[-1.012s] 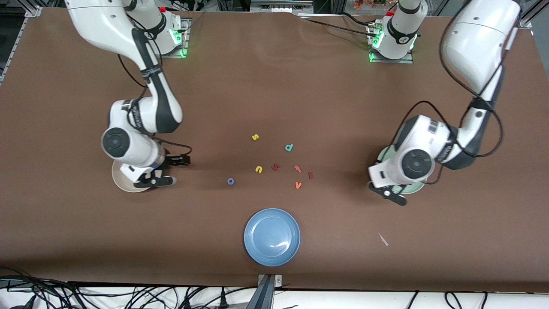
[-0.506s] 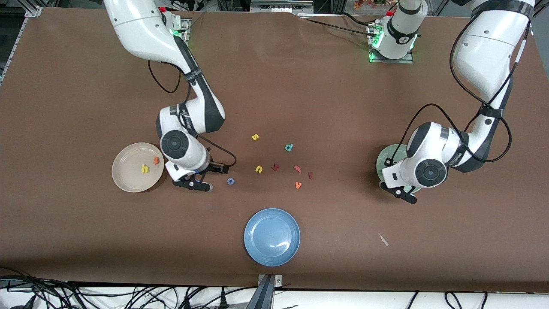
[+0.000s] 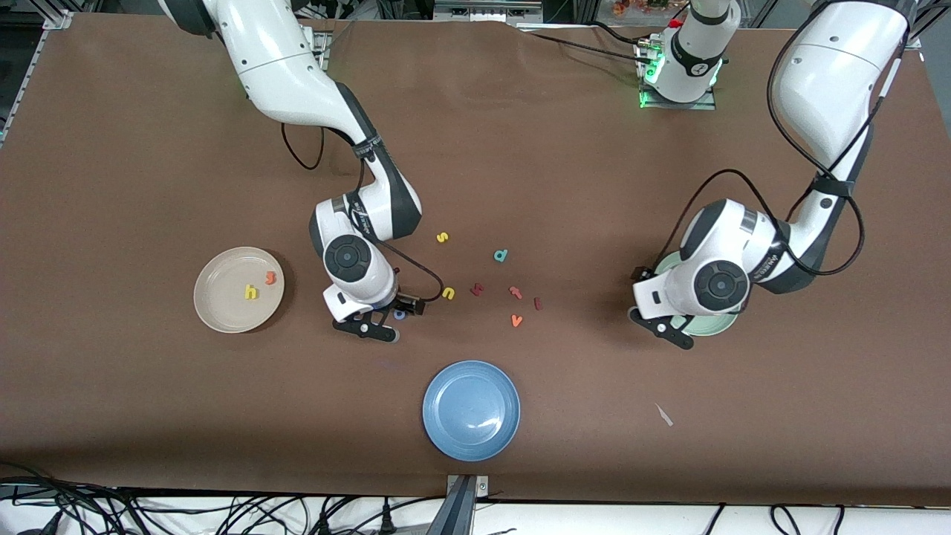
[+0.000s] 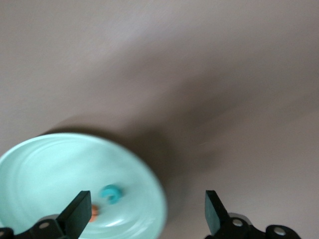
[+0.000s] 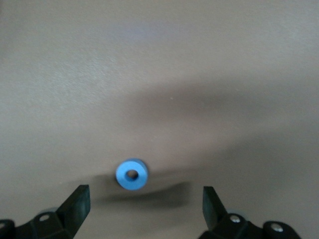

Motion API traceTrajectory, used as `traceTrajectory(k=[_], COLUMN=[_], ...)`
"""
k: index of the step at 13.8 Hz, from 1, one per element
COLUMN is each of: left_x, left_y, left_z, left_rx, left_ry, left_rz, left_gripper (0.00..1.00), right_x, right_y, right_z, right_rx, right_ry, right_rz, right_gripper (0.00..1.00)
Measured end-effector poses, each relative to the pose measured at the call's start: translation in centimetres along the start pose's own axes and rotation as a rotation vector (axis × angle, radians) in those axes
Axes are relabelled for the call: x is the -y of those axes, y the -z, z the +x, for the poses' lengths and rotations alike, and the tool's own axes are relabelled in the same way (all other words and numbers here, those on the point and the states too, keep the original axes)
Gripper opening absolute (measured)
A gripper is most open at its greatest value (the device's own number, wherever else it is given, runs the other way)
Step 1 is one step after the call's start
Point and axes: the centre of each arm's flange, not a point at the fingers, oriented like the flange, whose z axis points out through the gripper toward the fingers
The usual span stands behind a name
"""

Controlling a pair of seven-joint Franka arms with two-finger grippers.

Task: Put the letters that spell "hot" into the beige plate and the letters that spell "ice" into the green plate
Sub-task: 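Reach the right gripper to the blue o while the left reaches the pink i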

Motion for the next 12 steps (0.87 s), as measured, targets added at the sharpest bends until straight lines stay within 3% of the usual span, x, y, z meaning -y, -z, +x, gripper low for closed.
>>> traceTrajectory(k=[3,5,7,8,10,12], left_x=[-5.1,-9.1,-12.9,-14.4,-16.3,-16.9], left_y=[2.2,3.1,3.1,2.9,1.9,0.5], left_z=[1.3,2.1,3.2,4.0,5.7,7.4], left_rx=[-0.040,-0.059,-0.080,-0.094,-0.110,-0.136], left_ry=[0.121,0.256,0.380,0.425,0.482,0.508], left_rz=[-0.006,-0.006,-0.015,-0.027,-0.053,-0.075], left_gripper=[1.00,1.00,1.00,1.00,1.00,1.00], right_x=[0.5,0.6,0.8,1.0,1.4,1.6], right_y=[-1.0,-1.3,-0.9,-0.8,-0.7,-0.7], right_z=[0.3,0.3,0.3,0.2,-0.1,-0.3], right_rx=[-0.004,-0.003,0.000,0.005,0.006,0.008], right_ry=[0.005,0.006,-0.002,-0.001,0.001,0.002], right_rz=[-0.002,-0.004,-0.005,-0.006,-0.006,-0.008], right_gripper=[0.96,0.86,0.69,0.68,0.54,0.51])
